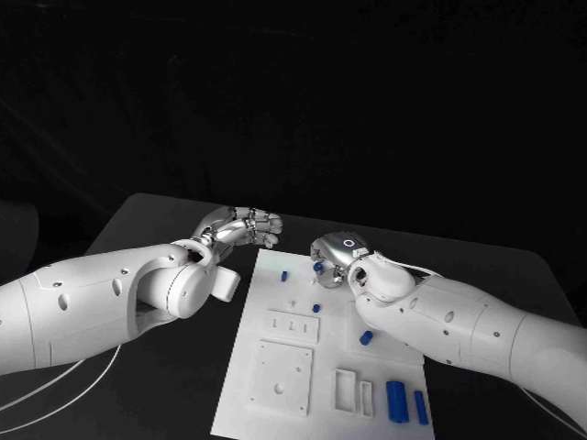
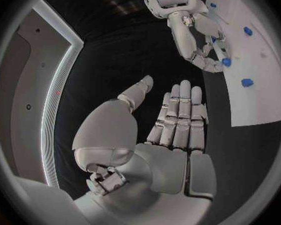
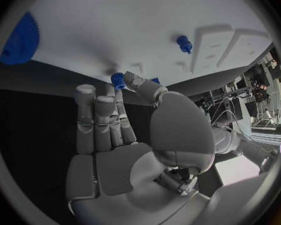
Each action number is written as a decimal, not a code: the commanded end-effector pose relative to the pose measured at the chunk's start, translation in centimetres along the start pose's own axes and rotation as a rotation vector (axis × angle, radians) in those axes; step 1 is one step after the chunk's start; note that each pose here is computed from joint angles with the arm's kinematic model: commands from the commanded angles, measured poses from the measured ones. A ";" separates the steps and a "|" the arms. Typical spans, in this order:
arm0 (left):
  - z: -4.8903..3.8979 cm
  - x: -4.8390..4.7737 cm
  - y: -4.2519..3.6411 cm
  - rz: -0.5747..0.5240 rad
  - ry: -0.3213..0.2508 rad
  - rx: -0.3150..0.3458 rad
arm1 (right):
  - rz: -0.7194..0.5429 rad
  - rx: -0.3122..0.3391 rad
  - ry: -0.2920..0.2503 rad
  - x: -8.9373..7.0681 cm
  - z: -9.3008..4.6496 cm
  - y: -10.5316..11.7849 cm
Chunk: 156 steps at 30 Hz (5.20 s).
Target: Assemble the parts on the task board
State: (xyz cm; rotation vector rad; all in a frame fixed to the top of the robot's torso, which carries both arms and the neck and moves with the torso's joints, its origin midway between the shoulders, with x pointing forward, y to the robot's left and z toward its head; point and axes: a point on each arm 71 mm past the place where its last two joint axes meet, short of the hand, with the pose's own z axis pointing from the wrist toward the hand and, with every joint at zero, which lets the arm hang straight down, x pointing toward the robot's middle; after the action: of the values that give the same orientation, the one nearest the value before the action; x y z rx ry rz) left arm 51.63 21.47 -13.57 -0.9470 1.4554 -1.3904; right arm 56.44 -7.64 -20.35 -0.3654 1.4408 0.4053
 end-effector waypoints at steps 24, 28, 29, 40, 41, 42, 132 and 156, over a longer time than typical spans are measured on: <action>-0.17 -1.32 -0.30 0.046 0.008 0.049 | 0.189 -0.038 -0.084 -3.8 -2.7 -1.4; -0.01 -1.94 -0.14 0.051 -0.002 0.046 | 0.242 -0.030 -0.084 -4.8 -3.7 -3.1; 0.01 -2.07 -0.09 0.051 -0.005 0.046 | 0.249 -0.027 -0.079 -5.0 -4.0 -3.4; 0.00 -2.29 0.84 0.046 -0.006 0.030 | 0.241 0.021 -0.001 -4.9 -5.8 -6.8; -0.03 -2.23 0.90 0.045 -0.002 0.029 | 0.241 0.024 0.012 -4.8 -5.7 -7.0; -0.05 -2.15 0.95 0.046 0.002 0.029 | 0.246 0.028 0.027 -4.6 -5.7 -7.2; -0.38 -0.40 1.46 0.056 0.043 0.021 | 0.259 0.163 0.239 2.0 -3.5 -10.4; -0.51 -0.50 1.43 0.056 0.042 0.019 | 0.123 0.158 0.229 2.7 -3.5 -9.6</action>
State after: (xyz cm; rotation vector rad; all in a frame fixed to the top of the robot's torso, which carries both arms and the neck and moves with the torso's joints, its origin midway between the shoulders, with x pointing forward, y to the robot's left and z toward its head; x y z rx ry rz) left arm 51.44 22.42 -15.08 -0.8759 1.4854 -1.3750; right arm 58.48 -17.66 -22.42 -0.1602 1.6814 0.3948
